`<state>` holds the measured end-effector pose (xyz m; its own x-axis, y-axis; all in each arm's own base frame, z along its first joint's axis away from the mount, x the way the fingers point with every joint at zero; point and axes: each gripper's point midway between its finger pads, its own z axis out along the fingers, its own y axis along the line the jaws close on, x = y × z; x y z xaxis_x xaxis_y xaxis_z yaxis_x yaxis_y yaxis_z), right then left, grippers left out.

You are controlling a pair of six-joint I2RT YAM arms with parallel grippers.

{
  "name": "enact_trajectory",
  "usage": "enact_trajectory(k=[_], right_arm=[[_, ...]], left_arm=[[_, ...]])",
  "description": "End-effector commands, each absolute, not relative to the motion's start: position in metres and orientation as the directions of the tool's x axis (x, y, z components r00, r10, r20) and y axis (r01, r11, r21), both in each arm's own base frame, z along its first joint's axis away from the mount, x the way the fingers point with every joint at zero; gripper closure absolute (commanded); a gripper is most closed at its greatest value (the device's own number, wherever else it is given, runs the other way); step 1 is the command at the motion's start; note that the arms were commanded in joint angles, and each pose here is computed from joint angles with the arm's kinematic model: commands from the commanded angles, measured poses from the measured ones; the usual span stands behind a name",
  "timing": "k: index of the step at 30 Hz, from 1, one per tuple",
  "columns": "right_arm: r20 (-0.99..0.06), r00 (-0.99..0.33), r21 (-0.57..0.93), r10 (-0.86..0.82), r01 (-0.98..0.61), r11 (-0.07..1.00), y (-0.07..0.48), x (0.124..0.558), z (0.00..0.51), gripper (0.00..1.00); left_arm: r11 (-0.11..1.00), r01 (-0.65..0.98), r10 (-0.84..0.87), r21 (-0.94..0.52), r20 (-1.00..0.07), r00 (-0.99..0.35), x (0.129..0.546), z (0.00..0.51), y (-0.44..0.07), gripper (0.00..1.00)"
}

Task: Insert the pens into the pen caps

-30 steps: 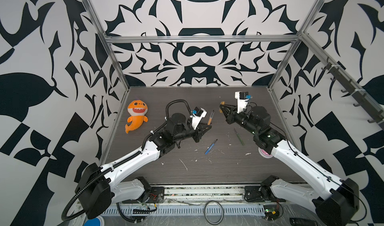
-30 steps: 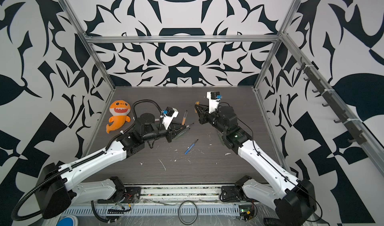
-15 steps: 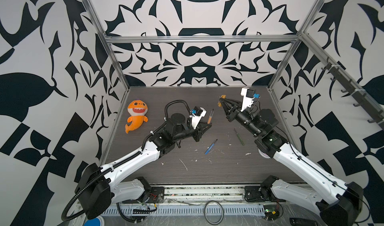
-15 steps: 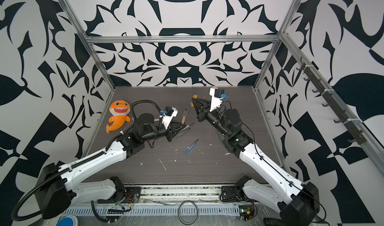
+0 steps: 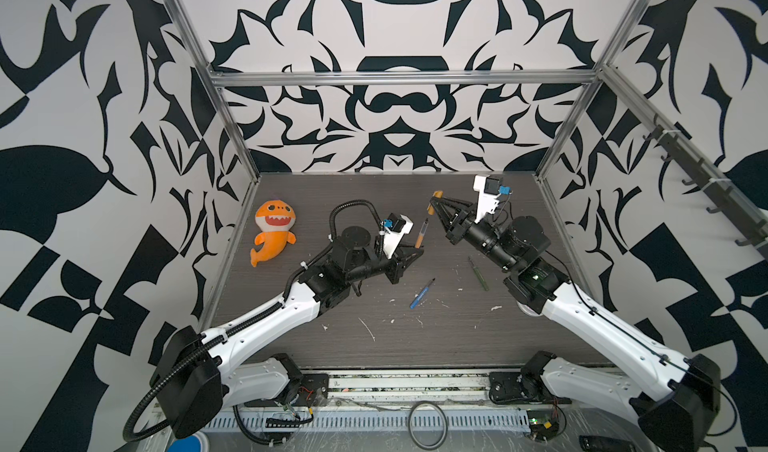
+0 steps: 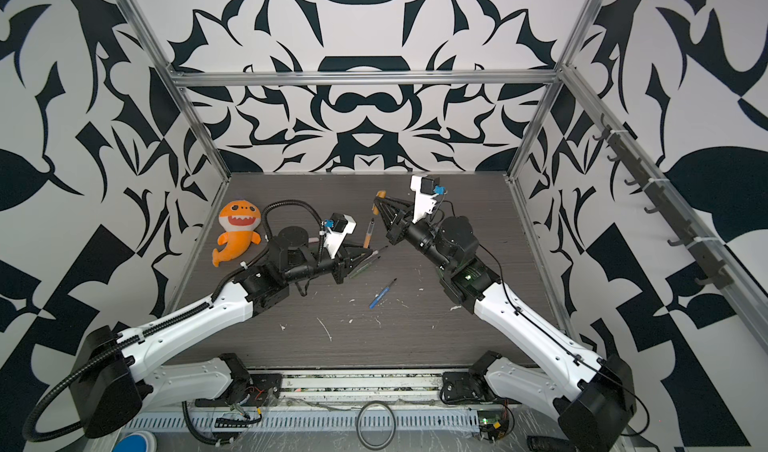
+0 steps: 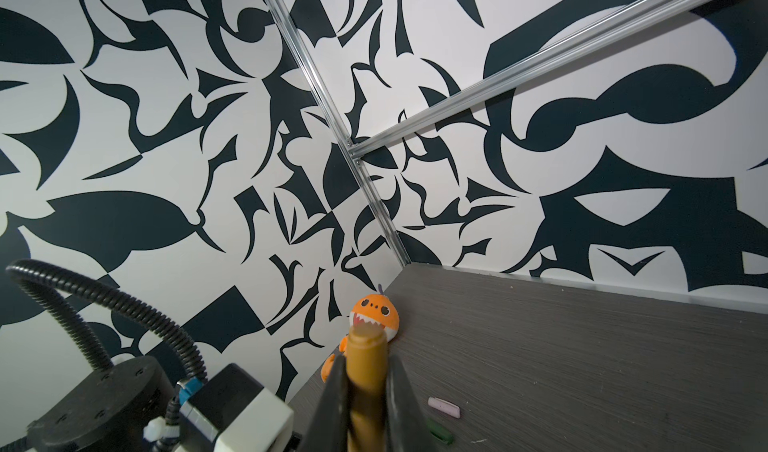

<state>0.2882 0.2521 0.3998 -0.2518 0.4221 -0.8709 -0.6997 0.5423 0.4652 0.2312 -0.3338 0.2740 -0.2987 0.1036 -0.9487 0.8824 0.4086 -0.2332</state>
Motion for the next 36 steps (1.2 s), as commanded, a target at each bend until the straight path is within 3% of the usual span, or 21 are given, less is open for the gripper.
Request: enact_trajectory(k=[1,36], right_arm=[[-0.862,-0.221,0.458,0.456,-0.725,0.515,0.252,0.281,0.421,0.90],[-0.841,-0.373,0.534,0.391,-0.685,0.495,0.262,0.274,0.366,0.91]], left_arm=[[0.384,0.894,0.090,-0.231,-0.954,-0.285,0.229,0.285,-0.338,0.84],[0.402,0.878,0.076,-0.261,-0.946,-0.316,0.232,0.285,-0.337,0.84]])
